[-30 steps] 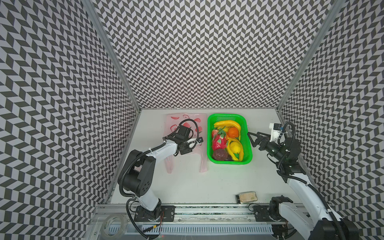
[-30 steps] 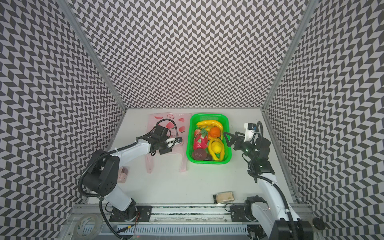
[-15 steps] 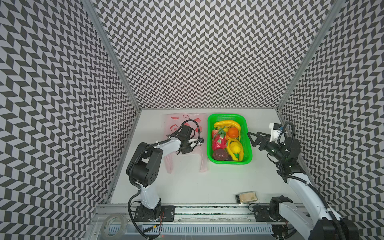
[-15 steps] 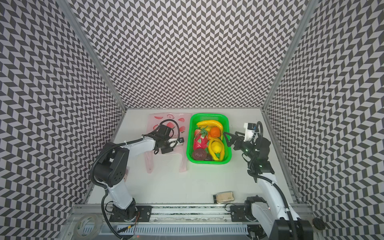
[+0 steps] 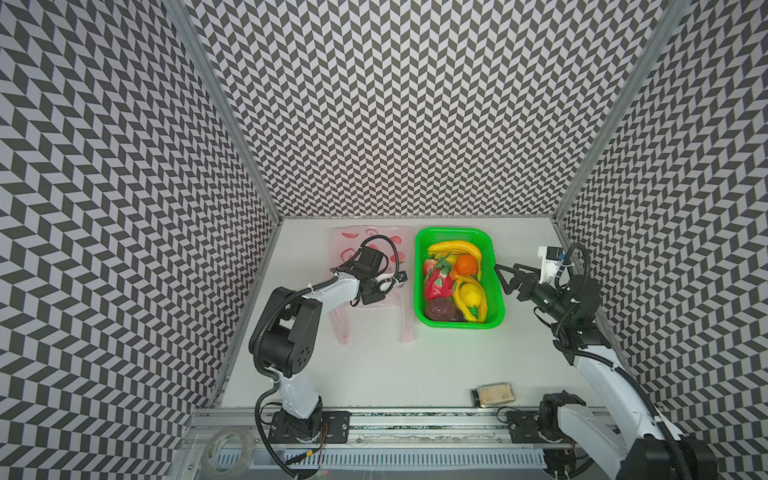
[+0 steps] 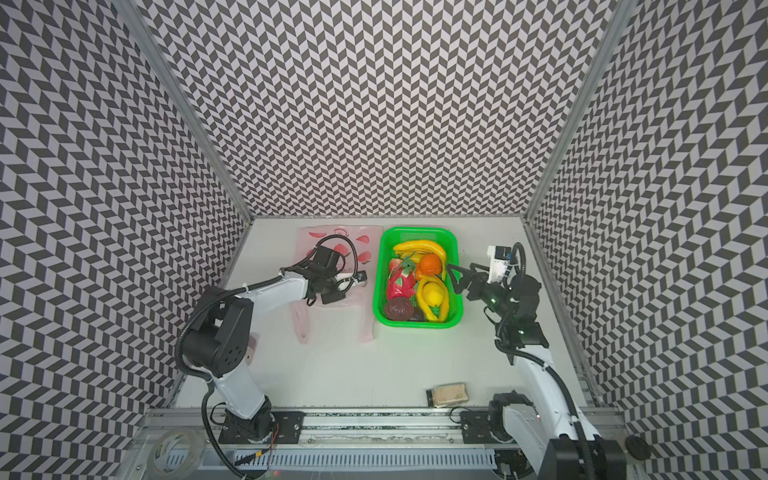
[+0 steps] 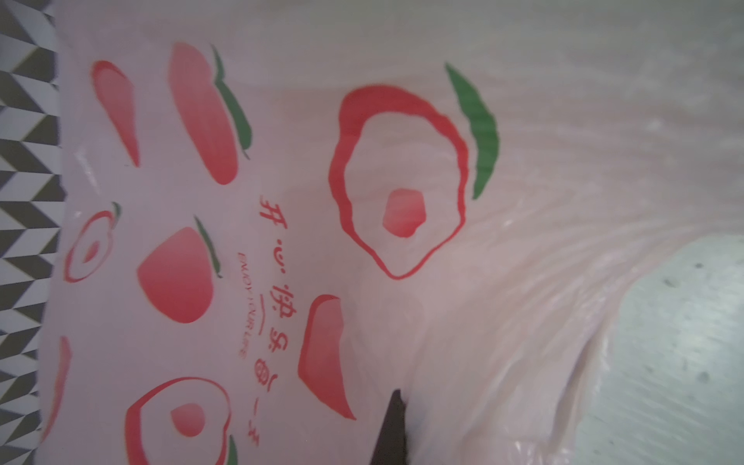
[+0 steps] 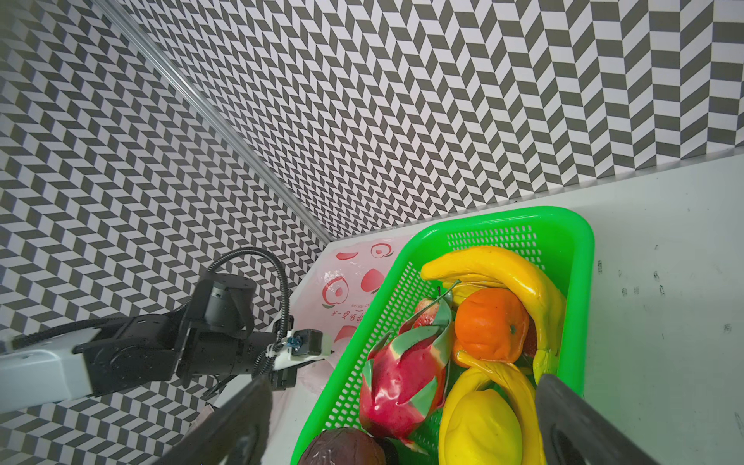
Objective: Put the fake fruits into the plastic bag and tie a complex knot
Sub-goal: 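Grasp the pink bag's handle with the left gripper and lift it up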
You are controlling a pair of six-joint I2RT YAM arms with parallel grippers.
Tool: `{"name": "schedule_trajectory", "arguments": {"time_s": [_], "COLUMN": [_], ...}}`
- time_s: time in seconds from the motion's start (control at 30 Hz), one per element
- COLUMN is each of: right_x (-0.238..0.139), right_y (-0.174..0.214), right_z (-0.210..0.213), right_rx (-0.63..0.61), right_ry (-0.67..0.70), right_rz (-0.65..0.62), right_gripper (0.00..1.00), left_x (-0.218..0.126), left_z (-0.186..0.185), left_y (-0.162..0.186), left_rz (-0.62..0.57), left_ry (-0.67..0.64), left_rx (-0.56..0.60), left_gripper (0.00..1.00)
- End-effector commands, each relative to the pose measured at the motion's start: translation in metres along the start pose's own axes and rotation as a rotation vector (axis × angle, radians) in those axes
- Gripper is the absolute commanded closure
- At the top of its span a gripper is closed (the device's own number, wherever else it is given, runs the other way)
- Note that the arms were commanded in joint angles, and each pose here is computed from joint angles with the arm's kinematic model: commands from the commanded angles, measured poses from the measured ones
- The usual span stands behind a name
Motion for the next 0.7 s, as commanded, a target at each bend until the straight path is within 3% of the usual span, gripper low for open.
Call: {"name": "schedule_trajectory", "arguments": {"time_s": [0.0, 0.23, 0.4, 0.53, 0.67], "right_x": [-0.002, -0.002, -0.001, 0.003, 0.005], "right_y": [-0.012, -0.015, -0.018, -0.017, -0.012], "right_z": [0.008, 0.010, 0.013, 0.029, 0.058], "right_rx": [-0.036, -0.020, -0.017, -0.092, -0.190], "right_ry": [-0.035, -0.045, -0.059, -0.122, -0.206], "right_rz": [-0.049, -0.041, -0.041, -0.036, -0.074], "right_gripper": [0.01, 0.01, 0.01, 0.01, 0.01], "left_x": [-0.042, -0.115, -0.170, -0.207, -0.220], "left_z": [0.013, 0.019, 0.029, 0.044, 0.053], "left_y": [-0.010, -0.015, -0.028, -0.043, -0.054], "left_rz": [-0.099, -0.186, -0.266, -0.296, -0.254], "left_ry": [-0.039, -0.120, -0.182, -0.177, -0.134], "left_rx": [-0.032, -0.131, -0.317, -0.475, -0.613], "left_gripper": [1.00, 1.00, 1.00, 1.00, 1.00]}}
Point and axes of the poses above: each gripper's point midway between its finger pads, its own x axis out along the fingers, its own z axis along the line the jaws close on, y = z × x, the point moved 7 cm from there along -x, back along the fingers, and after that the axes turned 15 degrees about -x, right-handed, at the moved point
